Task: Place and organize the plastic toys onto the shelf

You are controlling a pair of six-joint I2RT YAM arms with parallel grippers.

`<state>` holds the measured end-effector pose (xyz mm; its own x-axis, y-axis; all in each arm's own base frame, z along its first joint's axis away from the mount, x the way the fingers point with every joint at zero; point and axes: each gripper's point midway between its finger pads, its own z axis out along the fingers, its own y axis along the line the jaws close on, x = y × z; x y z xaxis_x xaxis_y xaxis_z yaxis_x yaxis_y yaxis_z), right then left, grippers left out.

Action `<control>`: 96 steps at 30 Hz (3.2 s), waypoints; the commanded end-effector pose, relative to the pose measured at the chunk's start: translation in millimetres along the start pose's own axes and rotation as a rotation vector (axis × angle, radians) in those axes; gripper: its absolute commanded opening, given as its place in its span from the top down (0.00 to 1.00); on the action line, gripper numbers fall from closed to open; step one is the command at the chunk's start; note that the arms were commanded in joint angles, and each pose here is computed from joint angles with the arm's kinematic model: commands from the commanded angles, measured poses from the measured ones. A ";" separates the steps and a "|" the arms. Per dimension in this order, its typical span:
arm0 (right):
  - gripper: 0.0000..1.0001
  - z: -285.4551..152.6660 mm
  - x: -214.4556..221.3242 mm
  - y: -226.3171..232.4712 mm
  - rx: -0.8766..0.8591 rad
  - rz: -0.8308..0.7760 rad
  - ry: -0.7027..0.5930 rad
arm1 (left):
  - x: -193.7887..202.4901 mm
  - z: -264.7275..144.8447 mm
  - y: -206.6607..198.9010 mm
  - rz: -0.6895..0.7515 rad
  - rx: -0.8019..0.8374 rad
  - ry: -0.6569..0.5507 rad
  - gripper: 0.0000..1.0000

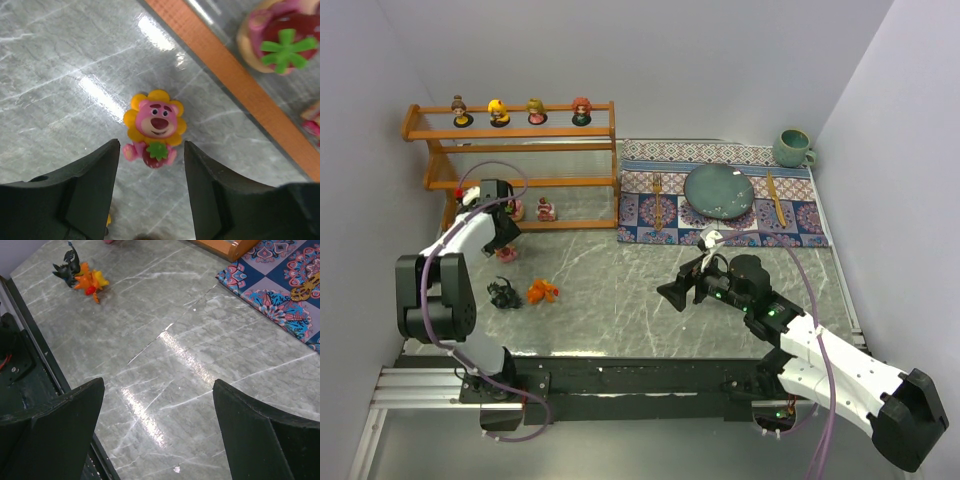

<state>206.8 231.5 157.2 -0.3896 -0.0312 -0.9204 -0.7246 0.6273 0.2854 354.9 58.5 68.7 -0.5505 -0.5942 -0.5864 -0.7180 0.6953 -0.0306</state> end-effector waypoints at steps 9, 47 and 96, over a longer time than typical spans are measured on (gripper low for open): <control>0.04 0.9 -11.5 -1.4 0.006 -0.021 -0.045 | 22.2 12.5 6.2 -0.017 0.002 0.070 0.50; 0.04 17.5 -45.8 27.4 -0.136 0.075 -0.110 | 62.4 -139.8 -114.5 0.048 0.690 -0.102 0.70; 0.04 4.9 -4.2 5.1 -0.022 0.083 -0.044 | 86.2 -48.1 -85.3 0.120 0.277 0.184 0.59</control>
<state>204.4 239.7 154.0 -0.4587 0.0442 -0.8875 -0.6937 0.6063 0.3887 349.2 -69.4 51.9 -0.7406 -0.5090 -0.4387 -0.4902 0.8558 -0.1654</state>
